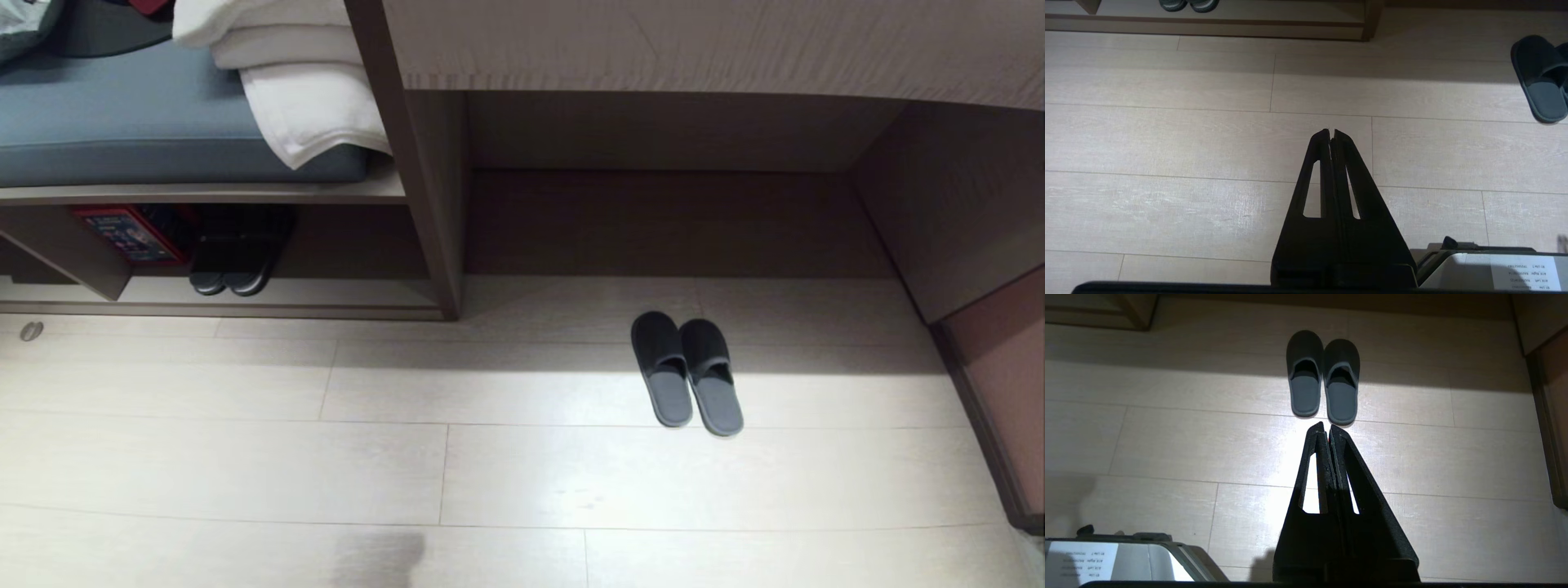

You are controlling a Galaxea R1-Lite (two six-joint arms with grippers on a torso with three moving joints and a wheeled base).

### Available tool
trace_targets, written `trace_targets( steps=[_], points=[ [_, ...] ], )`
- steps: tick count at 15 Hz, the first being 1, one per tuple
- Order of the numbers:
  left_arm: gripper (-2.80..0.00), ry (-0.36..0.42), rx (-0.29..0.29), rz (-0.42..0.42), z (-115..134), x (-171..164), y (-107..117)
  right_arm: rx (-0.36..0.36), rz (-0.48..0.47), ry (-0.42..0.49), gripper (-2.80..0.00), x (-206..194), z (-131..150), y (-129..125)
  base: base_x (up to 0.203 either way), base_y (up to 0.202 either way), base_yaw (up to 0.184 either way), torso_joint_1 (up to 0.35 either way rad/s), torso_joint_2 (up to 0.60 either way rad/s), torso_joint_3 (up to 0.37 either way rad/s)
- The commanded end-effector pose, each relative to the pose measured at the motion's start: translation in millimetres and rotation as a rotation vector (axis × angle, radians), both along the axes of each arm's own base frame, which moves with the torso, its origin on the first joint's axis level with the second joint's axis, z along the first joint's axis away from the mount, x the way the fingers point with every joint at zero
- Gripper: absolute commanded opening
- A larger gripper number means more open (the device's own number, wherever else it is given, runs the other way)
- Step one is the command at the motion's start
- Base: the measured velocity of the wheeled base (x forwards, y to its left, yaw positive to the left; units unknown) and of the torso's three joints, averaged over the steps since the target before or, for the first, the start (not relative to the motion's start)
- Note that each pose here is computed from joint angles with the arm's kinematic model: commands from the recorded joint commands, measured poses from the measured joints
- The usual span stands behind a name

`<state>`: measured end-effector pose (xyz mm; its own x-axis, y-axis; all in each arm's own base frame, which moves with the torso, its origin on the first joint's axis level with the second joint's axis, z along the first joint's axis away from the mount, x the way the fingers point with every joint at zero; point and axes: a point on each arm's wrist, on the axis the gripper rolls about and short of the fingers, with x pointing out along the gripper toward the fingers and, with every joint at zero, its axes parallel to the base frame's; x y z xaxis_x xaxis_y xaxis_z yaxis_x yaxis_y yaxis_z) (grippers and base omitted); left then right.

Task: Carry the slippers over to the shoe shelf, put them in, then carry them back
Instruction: Pick up the slippers on the floor

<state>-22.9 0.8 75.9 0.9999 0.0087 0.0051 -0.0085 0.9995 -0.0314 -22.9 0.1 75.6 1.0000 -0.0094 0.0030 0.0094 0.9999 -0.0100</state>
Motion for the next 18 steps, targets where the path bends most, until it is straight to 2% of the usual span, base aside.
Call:
trace_targets(
  steps=[1, 18],
  points=[
    [-2.80, 0.000, -0.001, 0.001, 0.1, 0.1, 0.0, -0.001, 0.000, 0.001, -2.80, 0.3, -12.0, 0.0, 0.000, 0.000, 0.000, 0.002, 0.00, -0.203],
    [-2.80, 0.002, -0.002, 0.001, -0.1, 0.1, 0.0, -0.001, 0.000, 0.001, -2.80, 0.3, -12.0, 0.0, 0.000, 0.000, 0.000, 0.003, 0.00, -0.197]
  ],
)
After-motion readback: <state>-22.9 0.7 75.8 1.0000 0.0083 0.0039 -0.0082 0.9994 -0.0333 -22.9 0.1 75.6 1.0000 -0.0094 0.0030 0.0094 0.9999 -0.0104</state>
